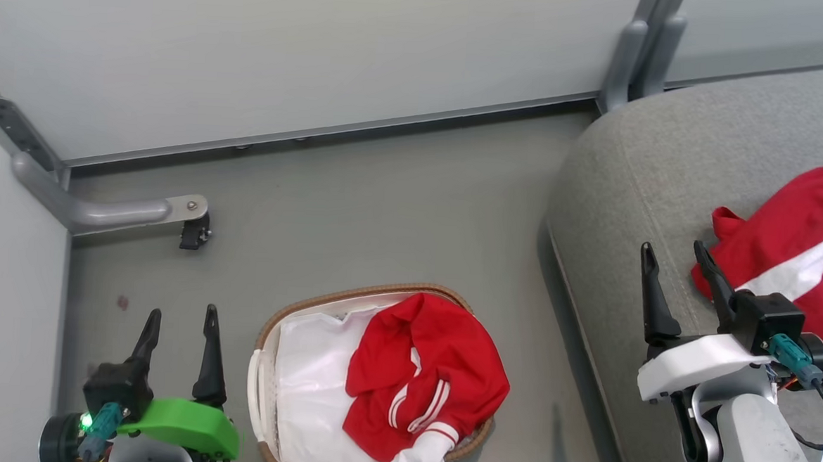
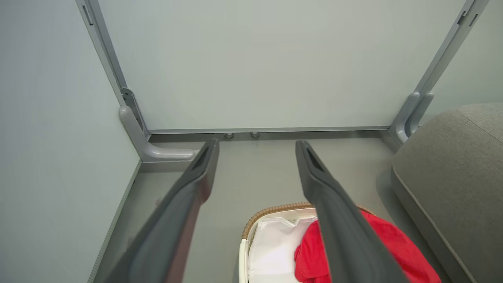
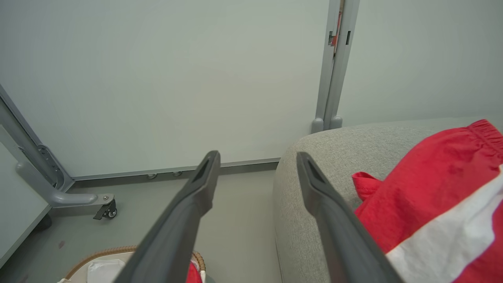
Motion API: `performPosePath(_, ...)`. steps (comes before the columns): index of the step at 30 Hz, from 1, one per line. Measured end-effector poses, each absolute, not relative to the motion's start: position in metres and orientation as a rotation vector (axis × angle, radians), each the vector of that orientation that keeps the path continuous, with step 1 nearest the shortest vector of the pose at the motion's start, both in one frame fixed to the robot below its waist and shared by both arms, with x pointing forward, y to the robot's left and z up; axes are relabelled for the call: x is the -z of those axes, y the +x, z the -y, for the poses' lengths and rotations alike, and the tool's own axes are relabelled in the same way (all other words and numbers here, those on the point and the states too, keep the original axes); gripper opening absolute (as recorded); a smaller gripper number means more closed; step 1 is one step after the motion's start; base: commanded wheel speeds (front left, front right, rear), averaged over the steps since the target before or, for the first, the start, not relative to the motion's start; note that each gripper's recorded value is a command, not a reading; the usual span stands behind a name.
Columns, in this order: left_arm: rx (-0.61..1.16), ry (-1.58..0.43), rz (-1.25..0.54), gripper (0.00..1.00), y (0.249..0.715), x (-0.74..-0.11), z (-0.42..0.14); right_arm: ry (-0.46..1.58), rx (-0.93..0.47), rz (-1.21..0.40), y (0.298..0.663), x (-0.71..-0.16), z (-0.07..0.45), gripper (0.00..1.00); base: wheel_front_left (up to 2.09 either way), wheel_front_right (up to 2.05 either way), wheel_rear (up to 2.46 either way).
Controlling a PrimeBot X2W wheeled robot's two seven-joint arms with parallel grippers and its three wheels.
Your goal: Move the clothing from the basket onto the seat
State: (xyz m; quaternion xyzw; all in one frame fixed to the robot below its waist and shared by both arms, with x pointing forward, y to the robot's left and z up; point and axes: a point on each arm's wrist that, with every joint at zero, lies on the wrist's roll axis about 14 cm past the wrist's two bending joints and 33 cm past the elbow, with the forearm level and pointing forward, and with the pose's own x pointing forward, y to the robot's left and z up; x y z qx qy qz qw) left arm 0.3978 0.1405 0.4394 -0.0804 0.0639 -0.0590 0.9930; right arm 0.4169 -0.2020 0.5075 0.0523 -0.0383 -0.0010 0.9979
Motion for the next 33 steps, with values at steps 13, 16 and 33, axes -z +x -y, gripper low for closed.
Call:
performPosePath(13, 0.036, -0.162, -0.144, 1.0, 0.374, -0.435, -0.166, 0.134, -0.046, 0.054, 0.41, -0.501, 0.183, 1.0, 0.0, 0.0, 0.0)
performPosePath(16, 0.042, -0.166, -0.151, 1.0, 0.375, -0.433, -0.164, 0.135, -0.044, 0.049, 0.41, -0.499, 0.184, 1.0, 0.0, 0.0, 0.0)
performPosePath(33, 0.271, -0.258, -0.243, 1.0, 0.418, -0.403, -0.085, 0.142, -0.047, 0.075, 0.453, -0.5, 0.185, 1.0, 0.0, 0.0, 0.0)
